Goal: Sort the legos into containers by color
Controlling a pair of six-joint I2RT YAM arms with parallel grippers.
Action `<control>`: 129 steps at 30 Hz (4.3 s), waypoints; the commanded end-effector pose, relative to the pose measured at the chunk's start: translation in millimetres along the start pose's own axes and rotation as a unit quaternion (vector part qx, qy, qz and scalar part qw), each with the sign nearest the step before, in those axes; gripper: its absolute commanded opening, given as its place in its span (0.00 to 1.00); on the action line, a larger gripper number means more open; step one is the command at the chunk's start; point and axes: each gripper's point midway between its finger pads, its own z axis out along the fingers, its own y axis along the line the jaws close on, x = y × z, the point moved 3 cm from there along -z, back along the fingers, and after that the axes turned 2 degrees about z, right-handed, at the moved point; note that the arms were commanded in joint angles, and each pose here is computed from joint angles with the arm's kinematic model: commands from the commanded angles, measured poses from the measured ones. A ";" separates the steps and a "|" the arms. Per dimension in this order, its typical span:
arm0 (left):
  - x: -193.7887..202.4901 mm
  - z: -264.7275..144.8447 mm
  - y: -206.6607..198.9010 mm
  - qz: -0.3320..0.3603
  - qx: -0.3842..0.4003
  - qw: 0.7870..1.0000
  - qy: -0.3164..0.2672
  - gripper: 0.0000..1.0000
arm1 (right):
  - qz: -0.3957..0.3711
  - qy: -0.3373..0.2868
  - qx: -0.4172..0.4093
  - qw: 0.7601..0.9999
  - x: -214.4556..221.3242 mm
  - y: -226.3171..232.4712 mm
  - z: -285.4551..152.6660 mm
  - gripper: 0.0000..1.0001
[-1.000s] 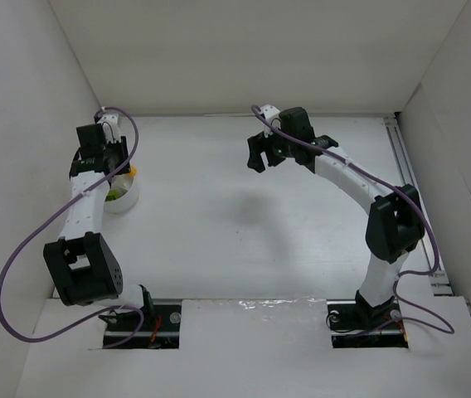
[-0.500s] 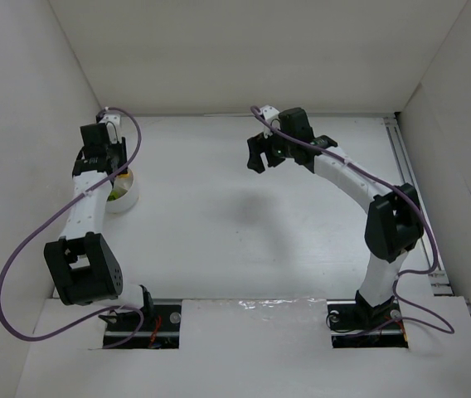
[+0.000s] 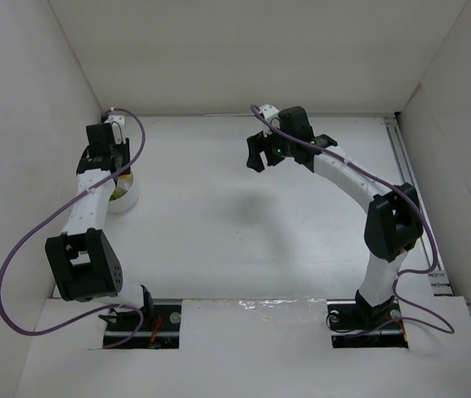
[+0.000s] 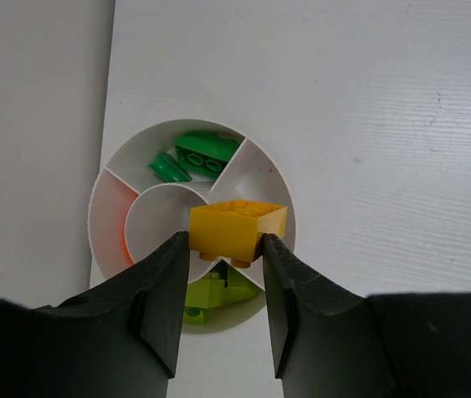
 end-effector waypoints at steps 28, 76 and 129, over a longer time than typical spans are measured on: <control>-11.2 11.5 -1.7 0.026 -0.054 0.998 -0.006 0.36 | 0.006 -0.020 -0.005 1.000 -17.8 -6.3 2.8 0.83; -84.9 -79.3 -69.3 -0.020 0.209 0.962 -0.175 0.86 | 0.248 0.145 0.367 0.885 114.5 -287.5 -111.0 0.71; -32.7 -105.1 -125.1 -0.002 0.488 0.861 -0.143 0.90 | 0.306 0.097 -0.080 0.944 65.0 -178.0 -88.0 0.01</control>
